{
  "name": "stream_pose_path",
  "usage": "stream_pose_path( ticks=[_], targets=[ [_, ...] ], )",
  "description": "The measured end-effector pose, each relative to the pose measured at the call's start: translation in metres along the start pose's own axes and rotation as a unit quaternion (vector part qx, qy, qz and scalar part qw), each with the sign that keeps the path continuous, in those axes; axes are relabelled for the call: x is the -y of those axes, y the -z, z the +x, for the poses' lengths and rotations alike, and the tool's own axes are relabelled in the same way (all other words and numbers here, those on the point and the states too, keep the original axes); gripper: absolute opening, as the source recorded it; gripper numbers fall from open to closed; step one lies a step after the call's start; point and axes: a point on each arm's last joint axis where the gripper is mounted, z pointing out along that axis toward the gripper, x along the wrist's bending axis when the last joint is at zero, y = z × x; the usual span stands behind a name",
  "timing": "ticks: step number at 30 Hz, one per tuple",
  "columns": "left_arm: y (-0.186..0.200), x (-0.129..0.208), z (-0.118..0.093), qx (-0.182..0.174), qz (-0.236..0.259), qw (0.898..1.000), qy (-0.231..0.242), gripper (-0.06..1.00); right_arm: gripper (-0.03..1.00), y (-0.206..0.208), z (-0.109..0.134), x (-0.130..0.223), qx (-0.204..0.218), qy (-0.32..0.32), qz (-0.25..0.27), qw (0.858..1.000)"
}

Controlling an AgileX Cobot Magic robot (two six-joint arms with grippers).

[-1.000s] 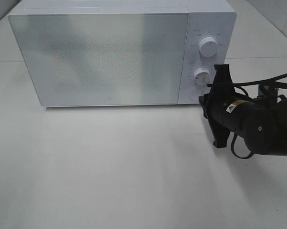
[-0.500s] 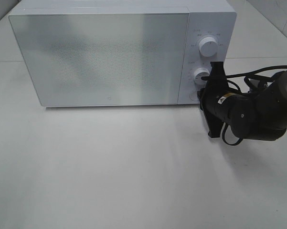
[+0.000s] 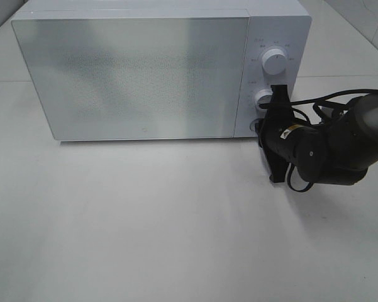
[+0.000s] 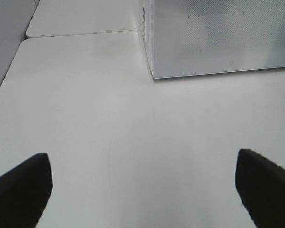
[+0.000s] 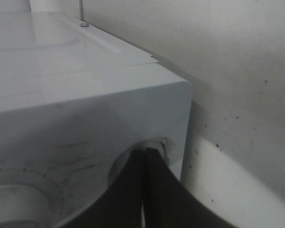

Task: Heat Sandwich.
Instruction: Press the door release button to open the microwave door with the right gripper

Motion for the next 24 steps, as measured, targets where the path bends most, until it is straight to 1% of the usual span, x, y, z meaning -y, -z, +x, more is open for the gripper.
stream_pose_path(
  ticks=[6, 15, 19, 21, 24],
  targets=[
    [0.0, 0.0, 0.0, 0.0, 0.0, 1.0, 0.0, 0.99, 0.01, -0.002, 0.0, 0.0, -0.008, -0.002, -0.004, 1.0],
    [0.0, 0.0, 0.0, 0.0, 0.0, 1.0, 0.0, 0.99, 0.01, -0.017, -0.002, 0.006, -0.012, -0.014, -0.014, 1.0],
    [0.0, 0.0, 0.002, -0.011, 0.002, 1.0, -0.007, 0.99, 0.01, -0.017, -0.002, 0.007, -0.012, -0.009, -0.017, 1.0],
    [0.0, 0.001, 0.005, -0.025, 0.005, 1.0, -0.015, 0.99, 0.01, -0.017, -0.002, 0.008, -0.011, -0.01, -0.018, 1.0],
    [0.0, 0.001, 0.006, -0.031, 0.006, 0.999, -0.018, 0.99, 0.01, -0.017, -0.002, 0.008, -0.012, -0.01, -0.018, 1.0]
  ],
)
